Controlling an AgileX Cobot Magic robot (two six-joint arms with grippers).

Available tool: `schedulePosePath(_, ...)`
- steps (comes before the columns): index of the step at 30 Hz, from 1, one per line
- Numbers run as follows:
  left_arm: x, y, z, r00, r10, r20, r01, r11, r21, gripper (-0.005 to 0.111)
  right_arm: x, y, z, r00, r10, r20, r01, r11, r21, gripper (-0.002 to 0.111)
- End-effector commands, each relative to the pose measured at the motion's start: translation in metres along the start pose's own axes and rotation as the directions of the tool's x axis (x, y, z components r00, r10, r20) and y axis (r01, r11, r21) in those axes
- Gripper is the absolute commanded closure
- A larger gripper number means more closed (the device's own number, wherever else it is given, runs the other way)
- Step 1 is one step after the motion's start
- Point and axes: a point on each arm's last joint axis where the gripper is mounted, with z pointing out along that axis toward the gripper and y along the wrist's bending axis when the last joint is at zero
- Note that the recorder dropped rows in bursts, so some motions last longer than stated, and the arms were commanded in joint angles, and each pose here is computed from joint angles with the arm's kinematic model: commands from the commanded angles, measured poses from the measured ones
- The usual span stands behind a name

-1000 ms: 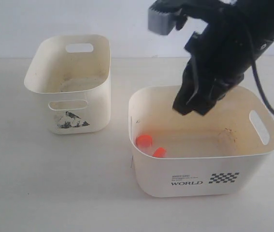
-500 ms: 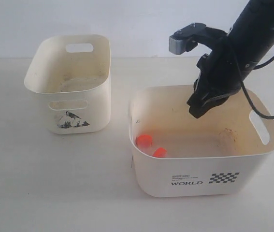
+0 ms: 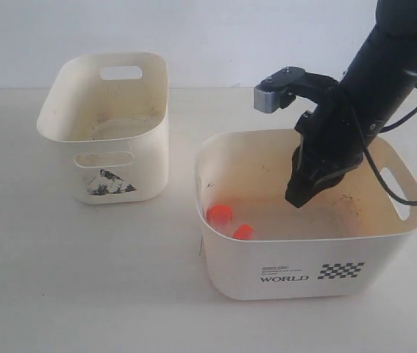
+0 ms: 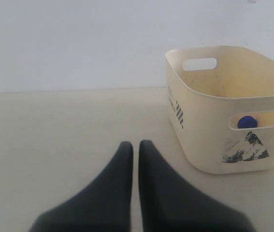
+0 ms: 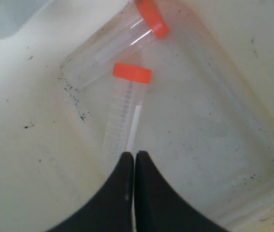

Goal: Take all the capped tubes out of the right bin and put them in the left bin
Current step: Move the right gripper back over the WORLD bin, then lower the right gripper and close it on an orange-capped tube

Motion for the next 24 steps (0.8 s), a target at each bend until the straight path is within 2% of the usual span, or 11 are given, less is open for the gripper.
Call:
schedulePosePath(1,-0.001,0.0,0.0,1.0,-0.007,0.003,0.007,1.0,-0.001,0.102,0.003,-0.001,0.002,0.999,-0.049,0.004,0.049,0.999,-0.003,0.109)
schedulePosePath(5,-0.001,0.0,0.0,1.0,-0.007,0.003,0.007,1.0,-0.001,0.102,0.001,-0.001,0.005,0.998,-0.067,0.008,0.067,0.998,0.003,0.109)
schedulePosePath(11,-0.001,0.0,0.0,1.0,-0.007,0.003,0.007,1.0,-0.001,0.102,-0.008,0.012,0.024,0.994,-0.105,-0.031,0.104,0.994,-0.032,0.109)
schedulePosePath(17,-0.001,0.0,0.0,1.0,-0.007,0.003,0.007,1.0,-0.001,0.102,-0.014,0.014,0.032,0.998,0.049,-0.034,-0.047,0.998,0.039,0.109)
schedulePosePath(24,-0.001,0.0,0.0,1.0,-0.007,0.003,0.007,1.0,-0.001,0.102,-0.011,0.011,0.034,0.988,0.142,-0.067,-0.137,0.988,0.07,0.109)
